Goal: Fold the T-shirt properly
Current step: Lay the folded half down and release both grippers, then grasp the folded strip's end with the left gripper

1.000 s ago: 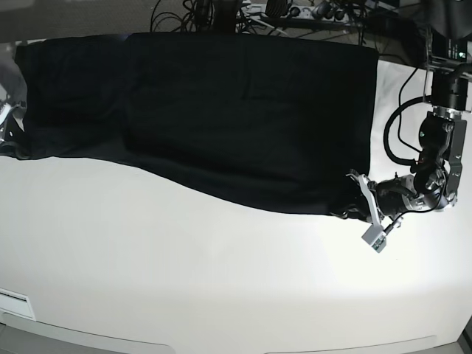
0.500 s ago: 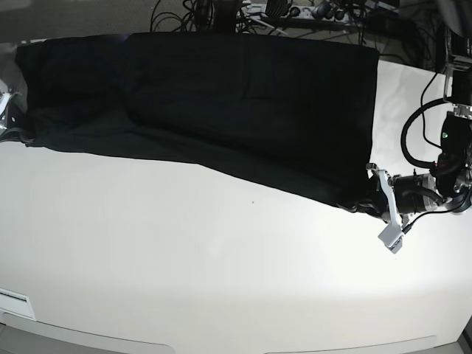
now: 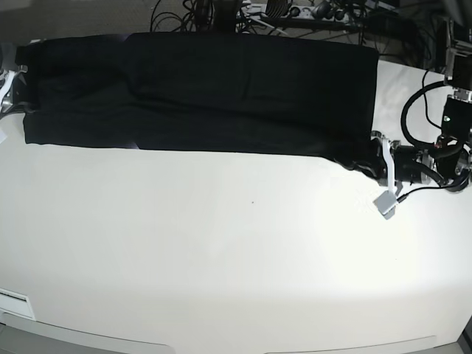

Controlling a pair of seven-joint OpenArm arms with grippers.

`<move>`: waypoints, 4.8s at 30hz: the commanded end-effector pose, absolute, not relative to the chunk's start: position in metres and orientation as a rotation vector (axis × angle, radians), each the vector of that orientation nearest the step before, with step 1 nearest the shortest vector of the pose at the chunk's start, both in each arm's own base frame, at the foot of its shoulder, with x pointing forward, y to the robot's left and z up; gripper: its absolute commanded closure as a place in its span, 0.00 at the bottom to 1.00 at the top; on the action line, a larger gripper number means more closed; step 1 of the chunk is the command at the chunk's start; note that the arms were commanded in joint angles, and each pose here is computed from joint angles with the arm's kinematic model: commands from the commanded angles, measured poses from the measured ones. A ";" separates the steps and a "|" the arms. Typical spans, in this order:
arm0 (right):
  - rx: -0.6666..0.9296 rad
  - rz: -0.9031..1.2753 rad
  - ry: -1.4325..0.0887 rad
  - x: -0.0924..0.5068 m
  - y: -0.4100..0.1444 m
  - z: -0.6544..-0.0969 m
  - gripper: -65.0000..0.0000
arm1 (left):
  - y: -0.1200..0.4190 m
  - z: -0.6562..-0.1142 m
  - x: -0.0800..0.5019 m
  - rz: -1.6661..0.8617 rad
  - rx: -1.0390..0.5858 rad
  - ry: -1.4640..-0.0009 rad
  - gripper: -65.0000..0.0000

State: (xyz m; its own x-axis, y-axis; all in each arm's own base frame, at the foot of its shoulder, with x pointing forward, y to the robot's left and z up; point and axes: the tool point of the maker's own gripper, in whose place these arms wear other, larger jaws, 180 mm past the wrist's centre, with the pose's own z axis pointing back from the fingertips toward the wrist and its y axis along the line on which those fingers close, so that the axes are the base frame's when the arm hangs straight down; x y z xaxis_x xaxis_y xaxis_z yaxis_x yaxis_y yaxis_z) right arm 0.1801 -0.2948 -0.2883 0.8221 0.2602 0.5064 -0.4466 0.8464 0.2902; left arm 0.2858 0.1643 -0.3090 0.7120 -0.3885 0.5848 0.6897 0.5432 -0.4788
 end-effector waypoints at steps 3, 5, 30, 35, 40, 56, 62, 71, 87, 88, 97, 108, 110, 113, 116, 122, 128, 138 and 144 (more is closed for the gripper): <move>0.403 0.410 -0.521 0.191 -0.296 -0.274 1.00 | 0.169 -0.298 0.289 -0.676 -0.750 -0.470 1.00; 0.402 0.404 -0.547 0.195 -0.296 -0.272 1.00 | 0.173 -0.297 0.289 -0.676 -0.741 -0.466 1.00; 0.363 0.347 -0.512 0.194 -0.305 -0.277 1.00 | 0.175 -0.294 0.256 -0.811 -0.674 -0.382 1.00; 0.285 0.347 -0.484 0.192 -0.318 -0.284 1.00 | 0.177 -0.298 0.251 -0.815 -0.666 -0.354 1.00; 0.283 0.345 -0.489 0.193 -0.318 -0.284 1.00 | 0.177 -0.298 0.251 -0.816 -0.666 -0.352 1.00; 0.270 0.323 -0.501 0.202 -0.321 -0.277 0.45 | 0.196 -0.295 0.251 -0.789 -0.613 -0.326 0.47; 0.456 0.276 -0.688 0.222 -0.289 -0.256 0.50 | 0.202 -0.294 0.251 -0.772 -0.597 -0.316 0.47; 0.559 0.200 -0.756 0.206 -0.251 -0.298 1.00 | 0.203 -0.296 0.249 -0.776 -0.591 -0.303 0.49; 0.387 -0.005 -0.676 0.187 -0.264 -0.381 1.00 | 0.229 -0.271 0.308 -0.622 -0.417 -0.532 0.49; 0.387 -0.017 -0.655 0.185 -0.265 -0.388 1.00 | 0.237 -0.265 0.316 -0.593 -0.385 -0.570 0.49; 0.311 -0.057 -0.610 0.182 -0.275 -0.404 1.00 | 0.304 -0.209 0.354 -0.354 -0.185 -0.798 0.49; -0.087 -0.312 -0.618 0.193 -0.349 -0.395 1.00 | 0.298 -0.251 0.328 -0.270 -0.265 -0.725 0.49; -0.165 -0.395 -0.598 0.186 -0.366 -0.396 1.00 | 0.289 -0.262 0.322 -0.247 -0.309 -0.701 0.49; -0.238 -0.445 -0.600 0.182 -0.379 -0.392 1.00 | 0.272 -0.276 0.312 -0.234 -0.389 -0.669 0.49; -0.266 -0.410 -0.627 0.187 -0.380 -0.381 1.00 | 0.254 -0.287 0.301 -0.230 -0.473 -0.633 0.49; -0.259 -0.287 -0.737 0.212 -0.363 -0.344 0.72 | 0.225 -0.296 0.295 -0.222 -0.588 -0.632 0.49; -0.260 -0.212 -0.779 0.221 -0.349 -0.321 0.59 | 0.203 -0.303 0.289 -0.207 -0.670 -0.627 0.47; -0.275 -0.193 -0.759 0.217 -0.350 -0.323 0.59 | 0.184 -0.308 0.285 -0.246 -0.722 -0.634 0.40; -0.277 -0.193 -0.749 0.216 -0.350 -0.324 0.59 | 0.164 -0.321 0.279 -0.165 -0.789 -0.615 0.40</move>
State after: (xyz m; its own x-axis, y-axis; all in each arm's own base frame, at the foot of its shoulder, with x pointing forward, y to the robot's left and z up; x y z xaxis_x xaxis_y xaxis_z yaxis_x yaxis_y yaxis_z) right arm 0.2097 -0.3450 -0.3365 0.7387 -0.1034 0.6660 0.2727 0.9495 -0.1550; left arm 0.2723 0.1617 -0.3322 0.8350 0.0773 0.5449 0.3405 0.7052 -0.6219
